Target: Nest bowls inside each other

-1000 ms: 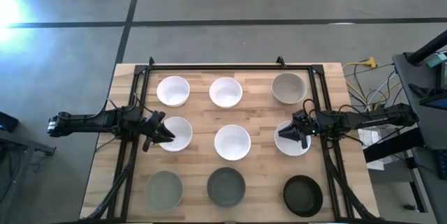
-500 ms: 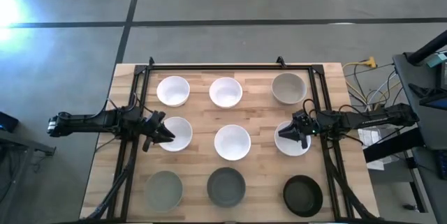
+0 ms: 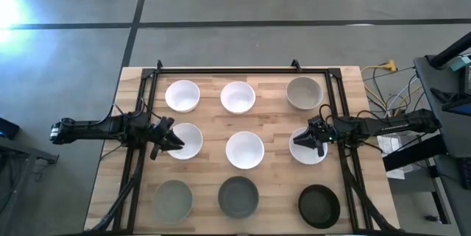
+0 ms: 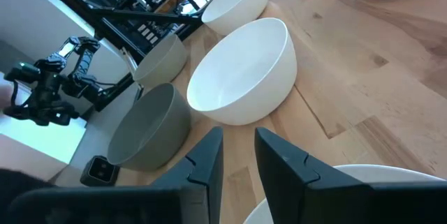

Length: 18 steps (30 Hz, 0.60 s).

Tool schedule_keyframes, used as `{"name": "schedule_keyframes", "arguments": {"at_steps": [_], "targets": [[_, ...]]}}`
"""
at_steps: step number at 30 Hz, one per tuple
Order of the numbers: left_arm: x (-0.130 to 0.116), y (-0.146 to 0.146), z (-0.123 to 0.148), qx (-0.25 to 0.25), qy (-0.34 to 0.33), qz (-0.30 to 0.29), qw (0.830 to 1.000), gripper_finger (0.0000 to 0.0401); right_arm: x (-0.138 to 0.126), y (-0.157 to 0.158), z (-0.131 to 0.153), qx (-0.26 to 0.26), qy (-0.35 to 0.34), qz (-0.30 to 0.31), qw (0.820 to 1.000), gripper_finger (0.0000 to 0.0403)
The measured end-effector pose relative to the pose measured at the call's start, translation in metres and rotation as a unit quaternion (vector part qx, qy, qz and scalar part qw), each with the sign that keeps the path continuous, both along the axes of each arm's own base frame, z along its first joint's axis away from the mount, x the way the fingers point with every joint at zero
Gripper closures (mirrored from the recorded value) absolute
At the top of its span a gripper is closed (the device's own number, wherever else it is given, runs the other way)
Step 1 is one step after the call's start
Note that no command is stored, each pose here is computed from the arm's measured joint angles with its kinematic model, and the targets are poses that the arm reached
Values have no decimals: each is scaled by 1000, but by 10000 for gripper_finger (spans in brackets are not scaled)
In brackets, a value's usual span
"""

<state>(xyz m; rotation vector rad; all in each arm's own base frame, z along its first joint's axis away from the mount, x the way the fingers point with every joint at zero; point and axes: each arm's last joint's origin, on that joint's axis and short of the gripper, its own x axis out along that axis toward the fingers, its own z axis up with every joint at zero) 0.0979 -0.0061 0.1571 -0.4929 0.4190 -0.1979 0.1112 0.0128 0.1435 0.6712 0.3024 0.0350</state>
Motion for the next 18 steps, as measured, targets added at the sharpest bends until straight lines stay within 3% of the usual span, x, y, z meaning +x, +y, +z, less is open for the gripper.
{"name": "schedule_keyframes", "arguments": {"at_steps": [12,18], "targets": [[0,0,0,0,0,0,1000,322,0,0,0,0,0,0,1000,323],[0,0,0,0,0,0,1000,322,1,-3,1,-10,-7,-57,998,323]]}}
